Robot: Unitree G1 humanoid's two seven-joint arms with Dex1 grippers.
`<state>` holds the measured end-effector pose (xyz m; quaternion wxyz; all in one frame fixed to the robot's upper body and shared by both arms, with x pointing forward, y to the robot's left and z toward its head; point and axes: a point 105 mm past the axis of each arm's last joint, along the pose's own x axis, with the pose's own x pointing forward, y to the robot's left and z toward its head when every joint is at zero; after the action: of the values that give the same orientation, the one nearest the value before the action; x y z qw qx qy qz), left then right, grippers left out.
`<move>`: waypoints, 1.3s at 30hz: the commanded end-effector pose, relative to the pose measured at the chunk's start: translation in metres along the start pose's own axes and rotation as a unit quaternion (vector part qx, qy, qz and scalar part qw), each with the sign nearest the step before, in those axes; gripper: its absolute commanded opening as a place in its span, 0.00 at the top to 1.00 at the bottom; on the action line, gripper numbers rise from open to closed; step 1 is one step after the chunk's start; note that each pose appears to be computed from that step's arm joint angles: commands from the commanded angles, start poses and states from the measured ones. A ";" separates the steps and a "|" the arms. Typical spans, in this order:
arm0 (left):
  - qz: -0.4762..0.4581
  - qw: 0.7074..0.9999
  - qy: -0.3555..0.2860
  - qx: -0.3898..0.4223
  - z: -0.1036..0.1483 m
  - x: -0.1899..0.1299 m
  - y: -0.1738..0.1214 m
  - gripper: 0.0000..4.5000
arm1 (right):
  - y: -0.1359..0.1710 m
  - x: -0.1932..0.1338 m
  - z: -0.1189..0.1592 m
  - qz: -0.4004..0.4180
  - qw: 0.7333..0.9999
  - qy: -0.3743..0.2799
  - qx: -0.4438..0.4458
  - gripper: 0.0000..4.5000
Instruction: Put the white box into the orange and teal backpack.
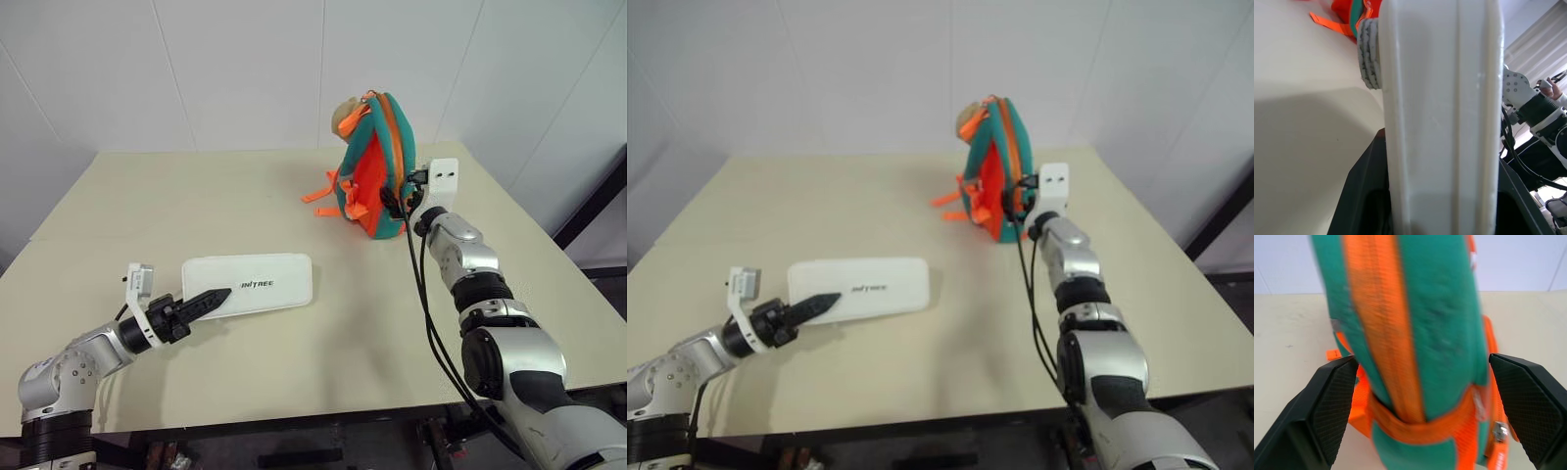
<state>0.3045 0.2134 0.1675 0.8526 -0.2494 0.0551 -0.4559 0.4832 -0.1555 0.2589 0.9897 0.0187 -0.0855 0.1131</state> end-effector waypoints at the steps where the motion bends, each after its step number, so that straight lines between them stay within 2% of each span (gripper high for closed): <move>1: -0.020 0.999 -0.014 0.031 0.012 -0.003 -0.011 0.68 | 0.009 0.005 0.024 0.014 0.999 -0.037 -0.015 0.00; 4: -0.020 0.999 -0.014 0.030 0.010 -0.002 -0.010 0.68 | 0.011 0.007 0.025 0.007 0.999 -0.039 -0.019 0.00; 7: -0.022 0.999 -0.014 0.030 0.010 0.000 -0.010 0.68 | 0.007 0.008 0.028 -0.010 0.999 -0.049 -0.020 0.13; 18: -0.016 0.999 -0.018 0.038 0.015 -0.004 -0.009 0.68 | 0.010 0.008 0.026 0.004 0.999 -0.044 -0.013 0.98; 21: -0.016 0.999 -0.018 0.040 0.016 -0.005 -0.008 0.68 | 0.014 0.008 0.027 0.025 0.999 -0.048 0.001 0.99; 24: -0.010 0.999 -0.018 0.050 0.023 -0.009 -0.006 0.68 | 0.044 0.005 0.030 0.149 0.987 -0.042 0.032 0.99; 26: -0.006 0.998 -0.017 0.056 0.026 -0.012 -0.005 0.68 | 0.052 0.000 0.030 0.195 0.979 -0.034 0.045 0.99; 30: 0.001 0.998 -0.018 0.062 0.031 -0.017 -0.002 0.68 | 0.050 -0.007 0.024 0.216 0.976 -0.008 0.037 0.99; 39: 0.001 0.998 -0.019 0.059 0.027 -0.018 -0.001 0.68 | 0.023 -0.034 0.023 0.182 0.983 0.014 -0.013 0.99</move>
<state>0.3058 0.2357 0.1763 0.8689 -0.2182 0.0399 -0.4426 0.4487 -0.1356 0.2576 0.9537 0.0009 -0.0513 0.2963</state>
